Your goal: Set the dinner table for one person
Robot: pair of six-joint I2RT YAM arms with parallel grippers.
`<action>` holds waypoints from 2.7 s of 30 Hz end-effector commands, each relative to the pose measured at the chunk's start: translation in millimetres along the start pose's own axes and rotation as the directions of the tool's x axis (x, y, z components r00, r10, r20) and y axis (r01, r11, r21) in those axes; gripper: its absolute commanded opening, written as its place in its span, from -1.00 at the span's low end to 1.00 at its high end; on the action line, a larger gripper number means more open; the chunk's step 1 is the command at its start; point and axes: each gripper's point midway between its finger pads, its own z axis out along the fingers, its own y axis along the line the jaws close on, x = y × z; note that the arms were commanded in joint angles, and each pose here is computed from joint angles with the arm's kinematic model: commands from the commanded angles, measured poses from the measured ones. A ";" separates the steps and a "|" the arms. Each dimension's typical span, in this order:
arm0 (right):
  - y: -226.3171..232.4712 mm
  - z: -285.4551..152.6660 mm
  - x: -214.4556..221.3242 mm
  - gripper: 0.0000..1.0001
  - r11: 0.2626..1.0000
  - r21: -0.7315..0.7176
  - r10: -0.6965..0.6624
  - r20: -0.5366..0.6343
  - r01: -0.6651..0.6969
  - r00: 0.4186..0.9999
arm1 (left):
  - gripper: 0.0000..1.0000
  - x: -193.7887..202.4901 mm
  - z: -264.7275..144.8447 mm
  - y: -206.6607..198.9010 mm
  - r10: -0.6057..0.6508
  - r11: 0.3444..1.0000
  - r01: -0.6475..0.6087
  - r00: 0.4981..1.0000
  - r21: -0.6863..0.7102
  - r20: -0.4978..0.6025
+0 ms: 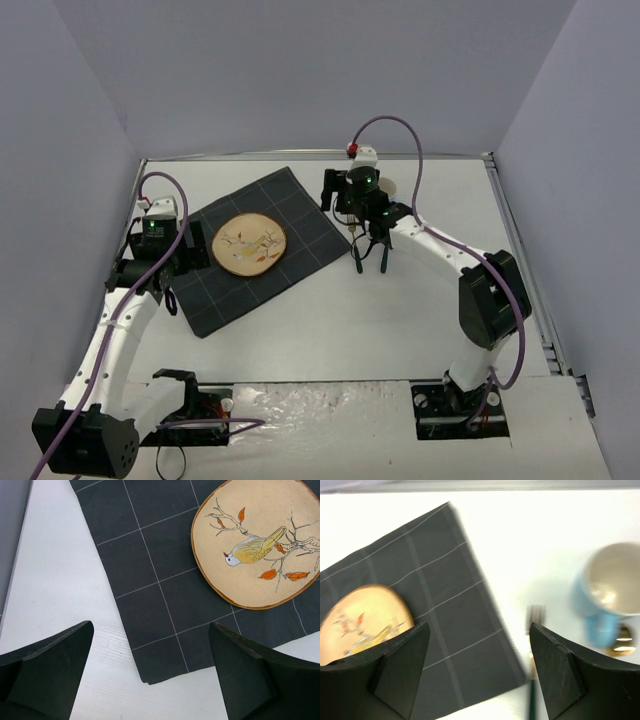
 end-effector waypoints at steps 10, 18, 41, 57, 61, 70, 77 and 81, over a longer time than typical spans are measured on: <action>-113.4 -11.5 1.6 0.37 0.959 0.283 -0.058 0.087 0.031 0.995 | 0.94 -16.5 -1.3 -2.2 -0.027 1.000 0.026 0.999 0.012 0.046; -120.7 9.4 6.6 0.18 0.962 0.273 -0.034 0.133 -0.004 0.990 | 0.94 -16.9 -1.3 -2.3 -0.027 1.000 0.027 0.998 0.012 0.048; -138.7 36.5 31.4 -0.22 0.948 0.317 -0.014 0.149 -0.035 0.989 | 0.94 -16.2 -1.3 -1.8 -0.027 1.000 0.026 0.999 0.010 0.047; -157.5 30.3 23.5 -1.00 0.934 0.357 -0.073 0.158 0.012 0.985 | 0.94 -15.7 -0.7 -2.3 -0.026 1.000 0.026 0.999 0.012 0.044; -159.6 24.3 4.7 -1.00 0.936 0.339 -0.155 0.173 0.088 0.973 | 0.94 -15.2 -0.5 -2.1 -0.027 1.000 0.026 0.999 0.011 0.043; -121.3 16.3 -56.9 -1.00 0.933 0.189 -0.352 0.289 0.308 0.890 | 0.94 -15.8 0.0 1.4 -0.032 0.999 0.032 0.998 -0.001 0.046; -77.2 16.5 -89.8 -1.00 0.925 0.018 -0.351 0.421 0.380 0.836 | 0.94 -15.4 0.8 4.7 -0.033 0.999 0.034 0.998 -0.016 0.051; -49.4 13.3 -112.1 -1.00 0.911 -0.071 -0.320 0.496 0.405 0.807 | 0.94 -16.0 2.4 5.9 -0.034 0.999 0.035 0.998 -0.021 0.051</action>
